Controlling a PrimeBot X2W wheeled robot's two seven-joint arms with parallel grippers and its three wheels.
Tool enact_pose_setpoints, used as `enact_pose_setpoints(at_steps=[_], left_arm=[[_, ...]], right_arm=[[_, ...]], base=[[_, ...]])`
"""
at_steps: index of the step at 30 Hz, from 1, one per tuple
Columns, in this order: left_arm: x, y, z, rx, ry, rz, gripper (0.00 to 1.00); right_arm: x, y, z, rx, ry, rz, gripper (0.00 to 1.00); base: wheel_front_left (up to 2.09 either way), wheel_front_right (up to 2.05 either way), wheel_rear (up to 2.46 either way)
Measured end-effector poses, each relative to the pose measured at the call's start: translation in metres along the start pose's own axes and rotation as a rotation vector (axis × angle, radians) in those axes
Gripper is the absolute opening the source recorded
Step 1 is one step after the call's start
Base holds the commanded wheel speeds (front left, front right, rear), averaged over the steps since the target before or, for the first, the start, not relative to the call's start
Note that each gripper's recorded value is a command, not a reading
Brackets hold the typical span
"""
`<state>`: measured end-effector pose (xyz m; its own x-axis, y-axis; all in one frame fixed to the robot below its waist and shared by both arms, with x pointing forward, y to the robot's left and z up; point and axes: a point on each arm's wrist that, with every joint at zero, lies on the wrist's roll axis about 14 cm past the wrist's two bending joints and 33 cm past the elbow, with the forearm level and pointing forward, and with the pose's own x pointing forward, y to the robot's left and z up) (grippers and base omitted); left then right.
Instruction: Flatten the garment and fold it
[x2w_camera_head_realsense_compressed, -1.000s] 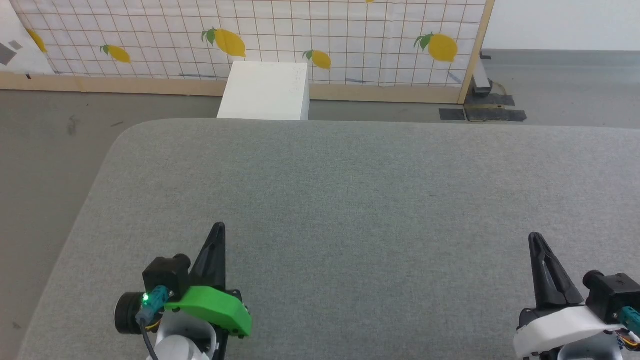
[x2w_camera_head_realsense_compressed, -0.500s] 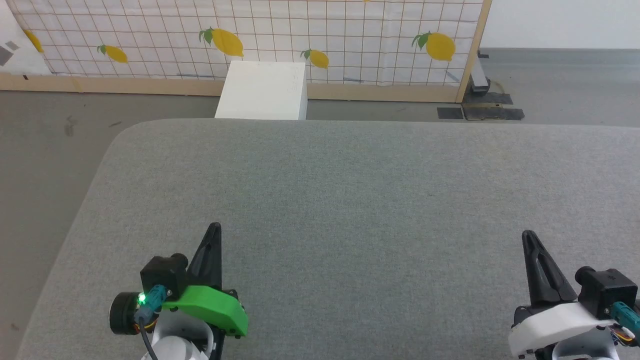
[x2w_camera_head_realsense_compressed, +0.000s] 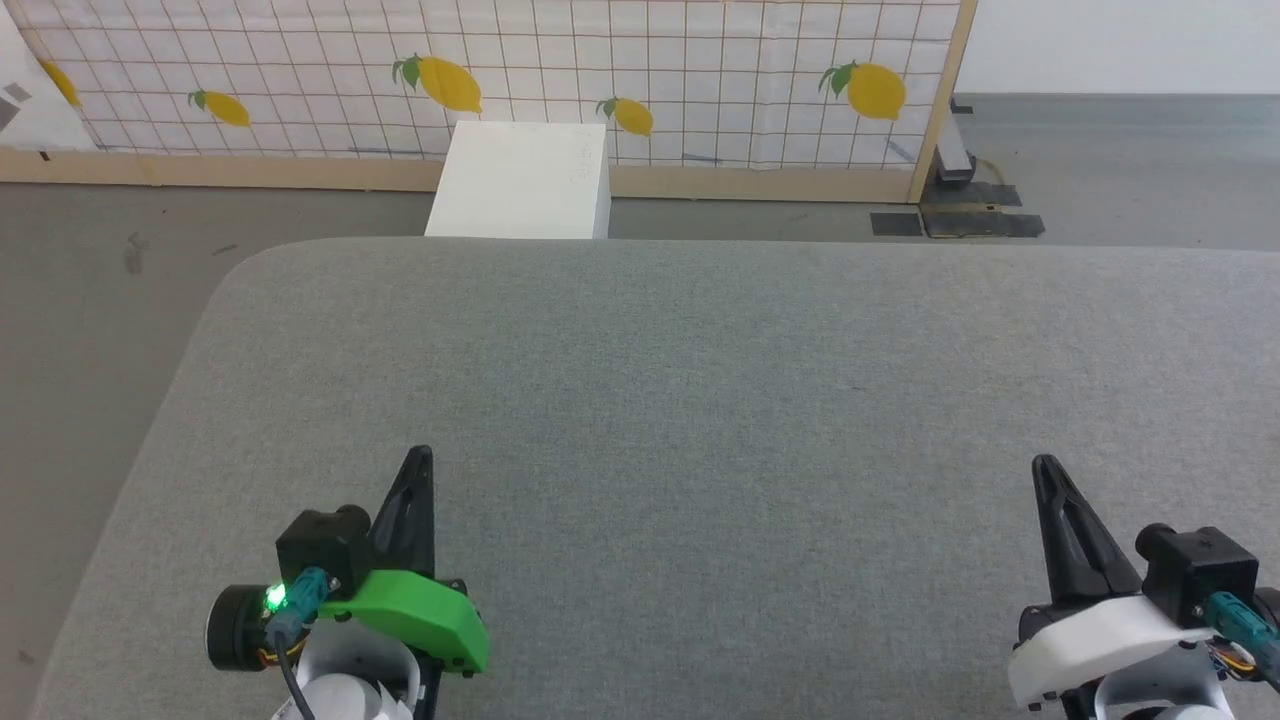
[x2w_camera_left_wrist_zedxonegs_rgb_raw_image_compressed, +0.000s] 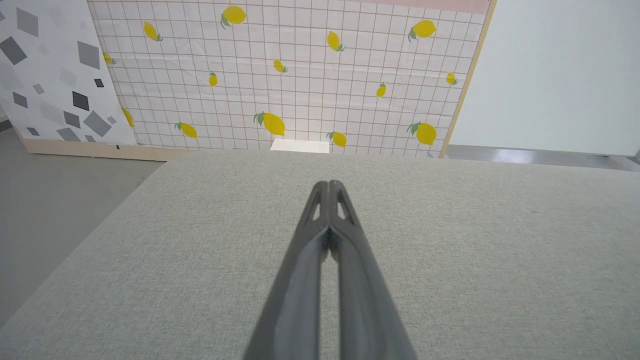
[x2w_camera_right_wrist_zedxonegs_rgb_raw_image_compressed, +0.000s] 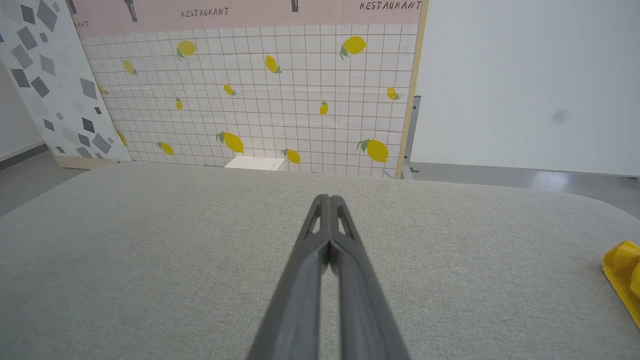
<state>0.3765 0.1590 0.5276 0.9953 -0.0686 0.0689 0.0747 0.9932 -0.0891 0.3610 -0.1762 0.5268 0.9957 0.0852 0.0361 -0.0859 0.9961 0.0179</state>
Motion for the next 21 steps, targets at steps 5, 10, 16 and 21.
enact_pose_setpoints(at_steps=[5, 10, 16, 21], left_arm=[[0.0005, 0.0004, 0.0013, 0.008, 0.001, 0.001, 0.00], [0.0004, 0.0020, 0.0013, 0.015, 0.006, 0.007, 0.00], [-0.0006, 0.0035, 0.0005, 0.038, 0.017, 0.011, 0.00], [-0.0002, 0.0049, 0.0017, 0.049, 0.019, 0.015, 0.00]], right_arm=[[0.0009, 0.0011, 0.0001, -0.002, 0.002, 0.003, 0.00], [0.0008, 0.0020, -0.0016, -0.008, 0.012, 0.006, 0.00], [0.0011, 0.0036, -0.0030, -0.009, 0.020, 0.010, 0.00], [0.0023, 0.0050, -0.0022, -0.015, 0.020, 0.015, 0.00]], base=[[0.00, 0.00, 0.00], [0.00, 0.00, 0.00], [0.00, 0.00, 0.00], [0.00, 0.00, 0.00]])
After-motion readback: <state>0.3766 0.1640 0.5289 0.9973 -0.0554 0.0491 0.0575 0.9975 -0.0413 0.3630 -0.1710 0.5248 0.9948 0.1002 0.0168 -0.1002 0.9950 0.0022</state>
